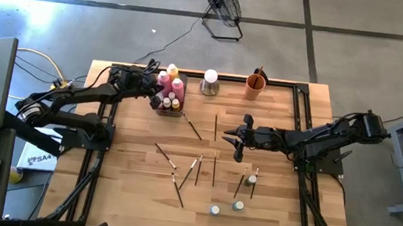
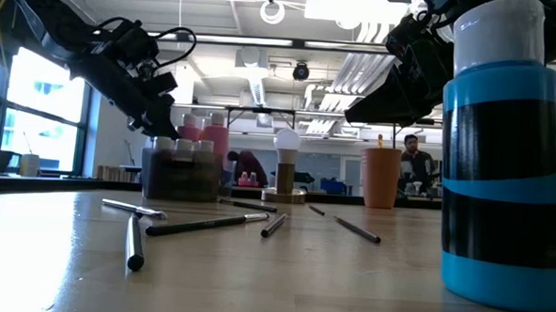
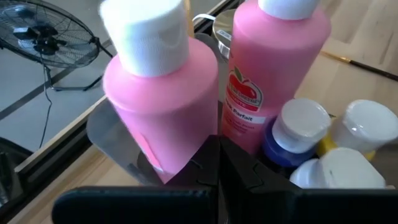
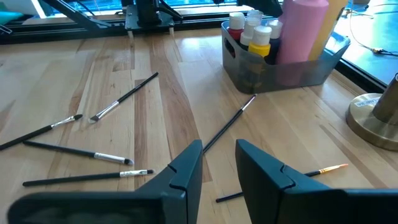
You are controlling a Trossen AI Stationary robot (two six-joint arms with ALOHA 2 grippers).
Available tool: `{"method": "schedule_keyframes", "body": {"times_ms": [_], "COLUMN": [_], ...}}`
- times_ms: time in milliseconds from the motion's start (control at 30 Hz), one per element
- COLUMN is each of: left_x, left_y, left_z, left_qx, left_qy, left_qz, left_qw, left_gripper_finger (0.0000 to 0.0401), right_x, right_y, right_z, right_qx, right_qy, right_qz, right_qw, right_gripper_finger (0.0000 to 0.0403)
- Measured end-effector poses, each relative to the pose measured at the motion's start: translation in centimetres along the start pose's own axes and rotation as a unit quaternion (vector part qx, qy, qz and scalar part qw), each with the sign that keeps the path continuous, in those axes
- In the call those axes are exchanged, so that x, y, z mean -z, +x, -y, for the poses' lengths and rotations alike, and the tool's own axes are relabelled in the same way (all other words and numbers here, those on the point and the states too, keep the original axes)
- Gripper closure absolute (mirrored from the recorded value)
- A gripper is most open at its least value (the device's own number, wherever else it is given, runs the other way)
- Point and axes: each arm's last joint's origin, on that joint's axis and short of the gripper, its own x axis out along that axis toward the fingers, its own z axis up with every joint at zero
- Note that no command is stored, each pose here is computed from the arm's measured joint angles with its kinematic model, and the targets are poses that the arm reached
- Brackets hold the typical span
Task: Pick & Place Paint Supplies
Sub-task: Adjust the large pink paint bottles
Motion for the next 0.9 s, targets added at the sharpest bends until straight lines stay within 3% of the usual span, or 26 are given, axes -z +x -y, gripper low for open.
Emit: {"method": "schedule_keyframes", "body": {"times_ms": [633,900], "left_x": [0.1,-0.1], "left_y": [1.3,1.3], "left_z": [-0.1,0.2], "left_qx": [0.003,0.047], "left_qy": [-0.001,-0.011], "left_qz": [0.006,0.013], "left_qw": [1.0,0.999], "left_gripper_finger": [0.0401,0.0401], "right_x": [0.0,0.0], "right_y": [0.0,0.0], "right_z": [0.0,0.0], "right_qx": [0.0,0.0], "right_qy": [0.0,0.0], "right_qz": [0.0,0.0], "right_qw": [1.0,1.0], "right_gripper_finger": [0.0312,0.0312]}}
